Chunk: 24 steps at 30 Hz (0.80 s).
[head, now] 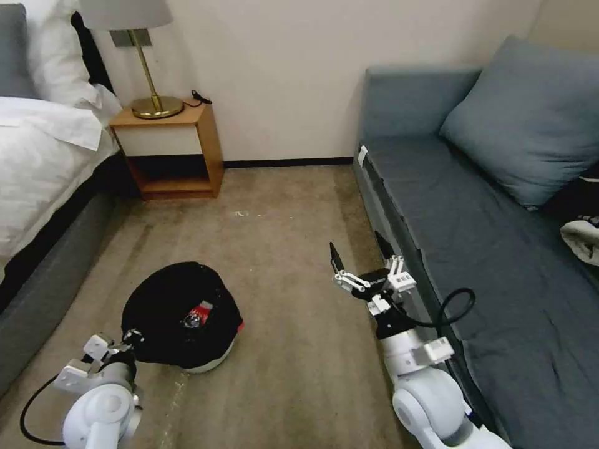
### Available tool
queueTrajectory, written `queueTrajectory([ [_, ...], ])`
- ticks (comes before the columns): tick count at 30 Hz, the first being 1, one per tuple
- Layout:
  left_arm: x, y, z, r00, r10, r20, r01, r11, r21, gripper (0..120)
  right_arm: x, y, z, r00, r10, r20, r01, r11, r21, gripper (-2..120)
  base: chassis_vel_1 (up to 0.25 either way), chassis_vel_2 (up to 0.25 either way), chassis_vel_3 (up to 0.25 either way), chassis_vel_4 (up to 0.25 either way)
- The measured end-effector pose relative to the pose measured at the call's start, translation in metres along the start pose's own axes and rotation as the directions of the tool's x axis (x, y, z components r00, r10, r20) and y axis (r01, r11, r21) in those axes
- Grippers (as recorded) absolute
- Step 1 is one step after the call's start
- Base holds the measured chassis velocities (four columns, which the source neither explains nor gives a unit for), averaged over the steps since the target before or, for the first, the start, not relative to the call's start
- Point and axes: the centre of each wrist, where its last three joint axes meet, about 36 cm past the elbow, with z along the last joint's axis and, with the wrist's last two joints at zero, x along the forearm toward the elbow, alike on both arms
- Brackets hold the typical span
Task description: Pick up the trash bin, then pick up the garbage on the floor and place it into the trash bin.
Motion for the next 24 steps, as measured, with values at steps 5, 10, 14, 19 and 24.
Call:
queueTrajectory([
  [5, 0.005, -0.001, 0.005, 1.000, -0.001, 0.020, 0.001, 1.000, -0.019, 45, 0.007, 0.003, -0.008, 1.000, 0.022, -0.003, -0.022, 1.000, -0.004, 100, 0.000, 0.000, 0.000, 0.000],
  [10, 0.028, -0.012, 0.002, 0.990, 0.090, 0.107, -0.083, 0.994, -0.076, 65, 0.010, -0.002, -0.013, 0.999, 0.049, -0.004, -0.049, 0.999, 0.008, 100, 0.000, 0.000, 0.000, 0.000],
  [14, 0.042, -0.021, -0.004, 0.969, 0.159, 0.191, -0.136, 0.982, -0.131, 78, 0.012, -0.001, -0.014, 0.998, 0.059, -0.006, -0.059, 0.998, 0.009, 100, 0.000, 0.000, 0.000, 0.000],
  [19, 0.064, -0.022, -0.006, 0.852, 0.391, 0.348, -0.258, 0.893, -0.370, 98, 0.017, 0.005, -0.021, 0.995, 0.103, -0.003, -0.102, 0.994, 0.031, 100, 0.000, 0.000, 0.000, 0.000],
  [24, 0.089, -0.017, 0.003, 0.726, 0.613, 0.313, -0.332, 0.710, -0.620, 100, 0.037, -0.011, -0.018, 0.993, 0.114, -0.025, -0.108, 0.980, 0.168, 100, 0.000, 0.000, 0.000, 0.000],
])
